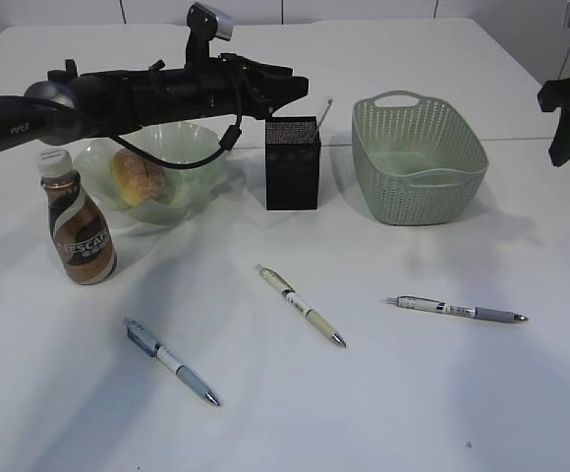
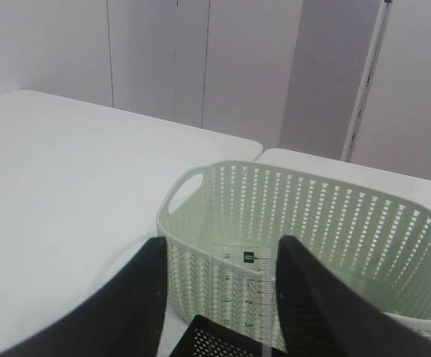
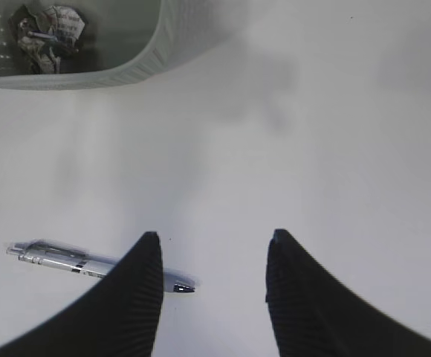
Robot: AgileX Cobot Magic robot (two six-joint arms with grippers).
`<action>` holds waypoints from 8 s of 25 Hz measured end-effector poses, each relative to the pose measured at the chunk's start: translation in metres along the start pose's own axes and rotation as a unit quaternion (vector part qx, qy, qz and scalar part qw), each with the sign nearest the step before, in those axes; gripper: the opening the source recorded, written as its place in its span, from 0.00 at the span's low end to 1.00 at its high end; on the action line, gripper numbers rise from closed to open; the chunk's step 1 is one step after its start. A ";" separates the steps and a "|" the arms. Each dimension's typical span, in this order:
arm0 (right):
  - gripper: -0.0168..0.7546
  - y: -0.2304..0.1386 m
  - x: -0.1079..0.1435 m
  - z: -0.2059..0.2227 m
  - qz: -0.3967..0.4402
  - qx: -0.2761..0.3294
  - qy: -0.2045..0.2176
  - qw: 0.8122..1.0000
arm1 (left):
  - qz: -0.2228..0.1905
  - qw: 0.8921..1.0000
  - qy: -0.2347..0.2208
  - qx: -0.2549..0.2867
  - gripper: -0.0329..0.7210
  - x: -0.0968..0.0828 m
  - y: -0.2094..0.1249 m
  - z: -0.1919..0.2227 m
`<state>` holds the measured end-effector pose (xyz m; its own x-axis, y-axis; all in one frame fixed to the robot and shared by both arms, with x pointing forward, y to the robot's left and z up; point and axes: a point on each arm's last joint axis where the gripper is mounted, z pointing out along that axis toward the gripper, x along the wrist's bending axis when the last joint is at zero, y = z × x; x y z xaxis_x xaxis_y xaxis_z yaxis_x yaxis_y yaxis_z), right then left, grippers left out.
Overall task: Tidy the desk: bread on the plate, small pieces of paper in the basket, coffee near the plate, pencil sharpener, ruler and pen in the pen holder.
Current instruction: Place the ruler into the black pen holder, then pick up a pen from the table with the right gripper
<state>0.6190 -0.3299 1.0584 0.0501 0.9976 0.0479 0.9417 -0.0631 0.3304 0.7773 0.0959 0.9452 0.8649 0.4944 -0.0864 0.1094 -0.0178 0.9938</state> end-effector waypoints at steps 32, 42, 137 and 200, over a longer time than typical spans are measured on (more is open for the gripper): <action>0.50 0.000 0.002 0.000 0.007 -0.001 0.013 1.000 | 0.069 0.976 -0.031 0.205 0.50 -0.041 0.128 -0.066; 0.50 0.001 0.005 0.000 -0.009 -0.003 0.027 1.000 | -0.034 0.937 0.022 0.347 0.50 -0.057 0.146 -0.099; 0.50 -0.095 0.353 0.038 -0.469 0.076 0.135 0.870 | -0.231 0.743 0.476 0.410 0.50 -0.191 0.170 -0.361; 0.28 -0.116 0.412 0.147 -0.451 0.076 0.094 0.884 | -0.256 0.748 0.468 0.396 0.41 -0.191 0.170 -0.361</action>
<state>0.5796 0.0927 0.9011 -0.7876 0.6161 -0.0100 0.6042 0.7754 0.1837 0.4535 0.3124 1.1555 -0.0695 0.9975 0.0129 0.8847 0.0557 0.4629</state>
